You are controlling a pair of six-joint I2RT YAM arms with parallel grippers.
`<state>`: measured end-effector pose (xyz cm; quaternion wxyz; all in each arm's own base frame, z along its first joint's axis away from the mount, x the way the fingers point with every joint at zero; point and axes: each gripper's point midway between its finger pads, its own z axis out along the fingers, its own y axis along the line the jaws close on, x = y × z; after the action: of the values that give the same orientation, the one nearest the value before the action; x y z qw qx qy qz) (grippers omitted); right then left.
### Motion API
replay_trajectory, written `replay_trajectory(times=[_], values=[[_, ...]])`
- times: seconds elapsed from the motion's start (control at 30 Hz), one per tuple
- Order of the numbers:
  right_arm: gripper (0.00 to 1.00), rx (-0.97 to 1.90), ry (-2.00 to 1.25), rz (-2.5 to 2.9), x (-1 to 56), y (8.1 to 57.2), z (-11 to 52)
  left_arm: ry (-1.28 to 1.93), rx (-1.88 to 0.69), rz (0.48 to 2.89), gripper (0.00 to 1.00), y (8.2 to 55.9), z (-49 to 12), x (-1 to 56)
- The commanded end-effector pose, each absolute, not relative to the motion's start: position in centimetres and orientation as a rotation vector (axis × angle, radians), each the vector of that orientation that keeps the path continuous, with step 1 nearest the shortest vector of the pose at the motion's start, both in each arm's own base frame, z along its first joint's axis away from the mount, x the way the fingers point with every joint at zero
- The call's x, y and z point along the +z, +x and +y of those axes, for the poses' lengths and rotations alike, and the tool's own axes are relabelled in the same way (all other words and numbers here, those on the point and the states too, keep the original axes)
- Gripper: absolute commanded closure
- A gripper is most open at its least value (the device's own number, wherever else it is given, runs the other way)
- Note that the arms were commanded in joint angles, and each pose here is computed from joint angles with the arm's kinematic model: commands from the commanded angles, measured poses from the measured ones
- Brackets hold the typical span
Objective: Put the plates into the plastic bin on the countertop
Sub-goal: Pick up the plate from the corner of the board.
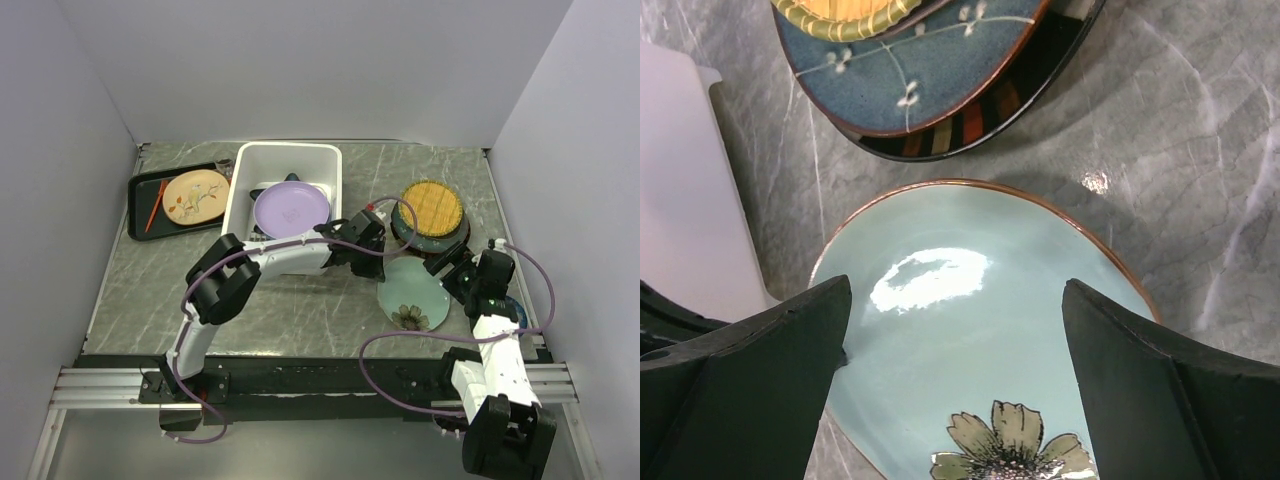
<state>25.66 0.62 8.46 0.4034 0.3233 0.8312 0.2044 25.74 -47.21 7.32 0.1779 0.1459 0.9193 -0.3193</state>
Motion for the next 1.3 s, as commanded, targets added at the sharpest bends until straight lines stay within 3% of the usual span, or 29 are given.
replay_trajectory(times=[0.0, 1.27], values=[[0.07, 0.513, 0.786, 2.068, 9.0, 26.0, 0.4, 0.427, -0.837, 2.495, 0.99, 27.7, -46.3, 11.3], [0.07, 0.527, 0.781, 2.062, 9.0, 25.9, 0.6, 0.408, -0.827, 2.355, 0.99, 28.0, -44.4, 19.2]])
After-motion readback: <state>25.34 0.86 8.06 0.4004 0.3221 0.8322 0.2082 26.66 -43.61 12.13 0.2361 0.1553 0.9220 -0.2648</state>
